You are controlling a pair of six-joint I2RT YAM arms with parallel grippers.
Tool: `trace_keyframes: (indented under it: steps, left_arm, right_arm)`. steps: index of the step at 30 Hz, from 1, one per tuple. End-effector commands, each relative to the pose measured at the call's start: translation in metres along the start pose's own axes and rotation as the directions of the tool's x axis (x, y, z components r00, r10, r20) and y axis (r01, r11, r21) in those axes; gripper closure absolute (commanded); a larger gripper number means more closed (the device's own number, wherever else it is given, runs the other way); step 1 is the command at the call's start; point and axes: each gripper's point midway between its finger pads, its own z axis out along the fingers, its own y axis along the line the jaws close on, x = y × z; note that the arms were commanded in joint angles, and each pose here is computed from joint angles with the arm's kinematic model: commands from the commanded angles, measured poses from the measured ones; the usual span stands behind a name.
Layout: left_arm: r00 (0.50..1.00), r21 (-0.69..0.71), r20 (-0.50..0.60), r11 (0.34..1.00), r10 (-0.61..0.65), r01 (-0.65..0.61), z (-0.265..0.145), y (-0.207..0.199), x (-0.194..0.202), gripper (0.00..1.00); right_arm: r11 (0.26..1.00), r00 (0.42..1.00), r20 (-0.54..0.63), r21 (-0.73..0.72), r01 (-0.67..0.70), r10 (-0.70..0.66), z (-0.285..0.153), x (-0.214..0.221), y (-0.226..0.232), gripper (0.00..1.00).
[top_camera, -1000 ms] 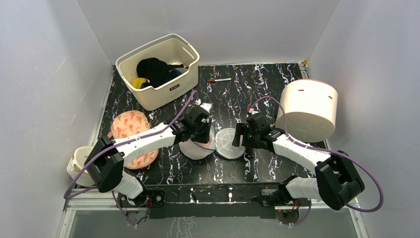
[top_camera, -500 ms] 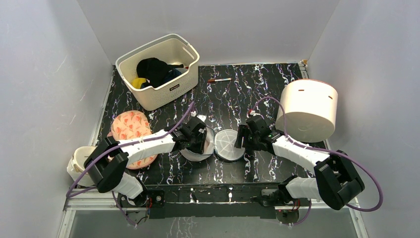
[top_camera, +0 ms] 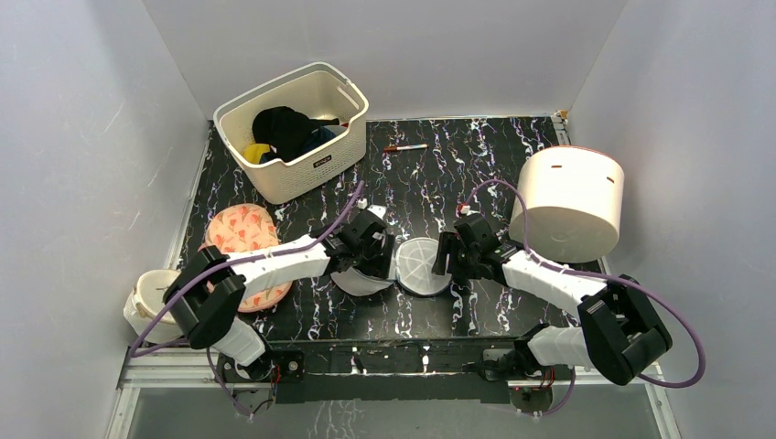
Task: Unzip the laundry bag and remove the bra
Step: Pick up the bra from the laundry bag.
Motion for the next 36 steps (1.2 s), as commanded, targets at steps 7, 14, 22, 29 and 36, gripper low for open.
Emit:
trace_keyframes:
  steps: [7, 14, 22, 29, 36]
  left_arm:
    - [0.997, -0.145, -0.022, 0.987, 0.072, -0.075, 0.026, 0.015, 0.009, 0.31]
    - [0.995, -0.179, -0.059, 0.980, 0.075, -0.085, 0.031, 0.024, 0.024, 0.63]
    - [0.999, -0.054, 0.002, 0.998, 0.037, -0.037, 0.007, -0.005, 0.000, 0.95]
    - [0.995, 0.022, 0.099, 1.000, -0.009, 0.006, -0.027, -0.020, -0.026, 1.00]
    - [0.985, 0.084, 0.171, 0.996, -0.016, 0.002, -0.057, -0.032, -0.050, 1.00]
  right_arm:
    - [1.000, 1.000, 0.014, -0.015, -0.021, 0.021, 0.006, -0.002, 0.002, 0.40]
    - [1.000, 1.000, 0.022, 0.015, -0.017, 0.017, 0.006, -0.003, -0.004, 0.37]
    - [0.999, 1.000, 0.003, 0.031, -0.030, 0.030, 0.012, 0.003, -0.007, 0.39]
    - [0.999, 0.999, 0.016, 0.014, -0.029, 0.029, 0.008, 0.001, -0.005, 0.41]
    - [1.000, 0.999, 0.031, 0.024, -0.015, 0.014, 0.006, -0.008, -0.003, 0.40]
